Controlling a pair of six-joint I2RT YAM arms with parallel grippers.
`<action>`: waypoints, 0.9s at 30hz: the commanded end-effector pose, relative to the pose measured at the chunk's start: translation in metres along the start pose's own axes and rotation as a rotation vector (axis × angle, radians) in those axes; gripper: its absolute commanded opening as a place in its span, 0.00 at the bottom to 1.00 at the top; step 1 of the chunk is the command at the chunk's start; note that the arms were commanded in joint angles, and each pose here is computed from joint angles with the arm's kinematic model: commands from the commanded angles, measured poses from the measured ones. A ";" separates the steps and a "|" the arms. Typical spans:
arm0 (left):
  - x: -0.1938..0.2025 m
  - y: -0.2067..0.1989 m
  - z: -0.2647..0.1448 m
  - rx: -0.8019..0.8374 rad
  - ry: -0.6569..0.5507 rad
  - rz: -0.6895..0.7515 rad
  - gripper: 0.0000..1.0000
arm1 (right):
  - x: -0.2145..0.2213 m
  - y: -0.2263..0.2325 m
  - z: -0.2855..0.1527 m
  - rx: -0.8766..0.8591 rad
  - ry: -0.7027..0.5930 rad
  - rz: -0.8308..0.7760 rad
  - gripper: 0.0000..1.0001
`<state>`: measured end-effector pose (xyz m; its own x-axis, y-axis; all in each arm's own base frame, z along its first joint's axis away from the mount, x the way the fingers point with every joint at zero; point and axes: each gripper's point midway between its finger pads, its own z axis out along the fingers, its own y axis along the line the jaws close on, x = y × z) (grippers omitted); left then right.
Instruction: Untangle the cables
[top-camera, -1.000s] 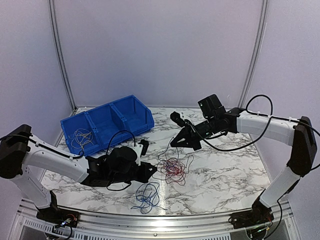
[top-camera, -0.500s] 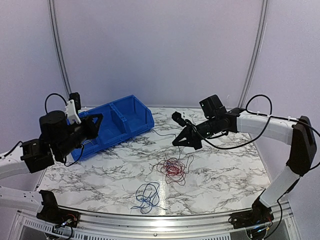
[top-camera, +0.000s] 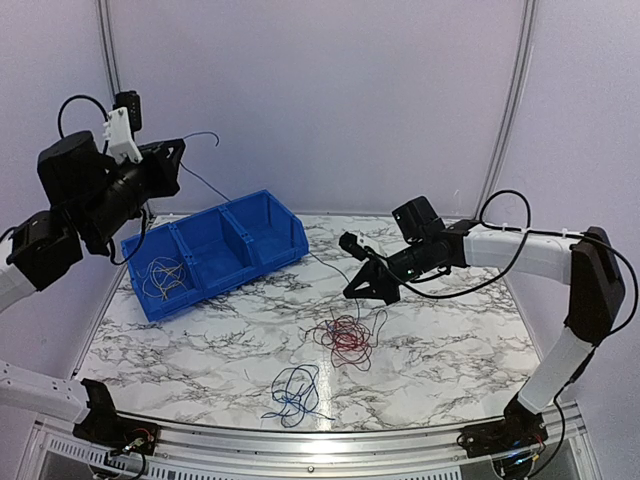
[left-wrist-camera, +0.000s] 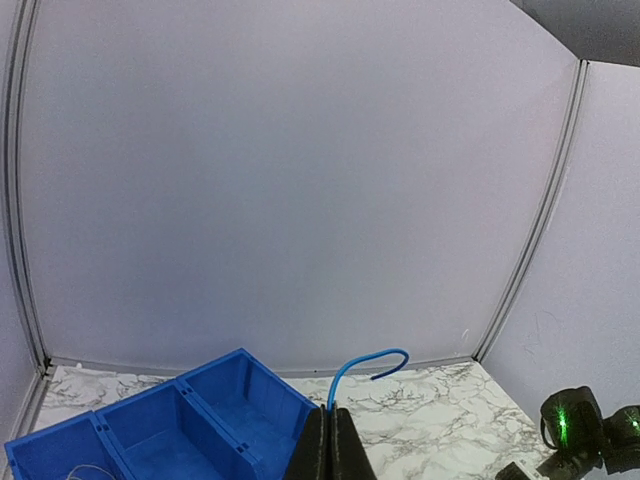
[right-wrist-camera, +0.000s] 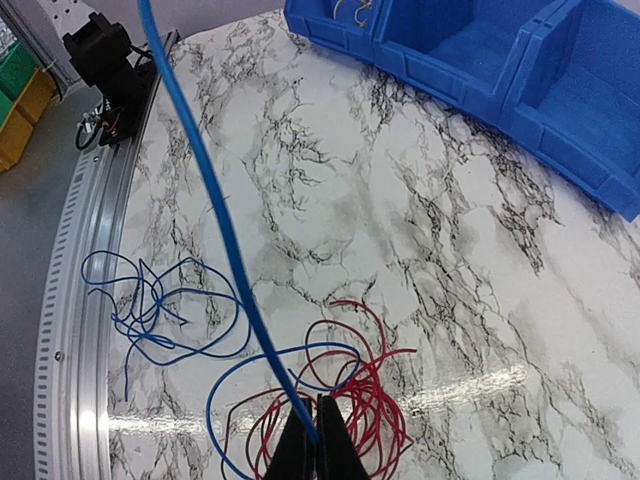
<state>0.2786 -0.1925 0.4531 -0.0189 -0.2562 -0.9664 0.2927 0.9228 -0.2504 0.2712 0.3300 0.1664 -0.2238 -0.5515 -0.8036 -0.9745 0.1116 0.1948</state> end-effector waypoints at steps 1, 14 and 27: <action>-0.035 -0.008 0.009 -0.006 -0.039 0.096 0.00 | 0.005 -0.007 0.003 0.010 0.013 0.001 0.00; -0.087 -0.017 0.037 -0.028 -0.092 0.181 0.00 | 0.002 -0.001 0.001 -0.020 0.009 -0.009 0.42; -0.125 0.004 0.075 -0.095 -0.144 0.231 0.00 | 0.009 -0.005 0.005 -0.009 0.033 -0.004 0.48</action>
<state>0.3355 -0.1785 0.5784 0.1784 -0.1224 -0.9763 0.1960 0.9768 -0.0866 0.2687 0.3293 0.1511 -0.2313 -0.5773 -0.7831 -0.9716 0.0964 0.2159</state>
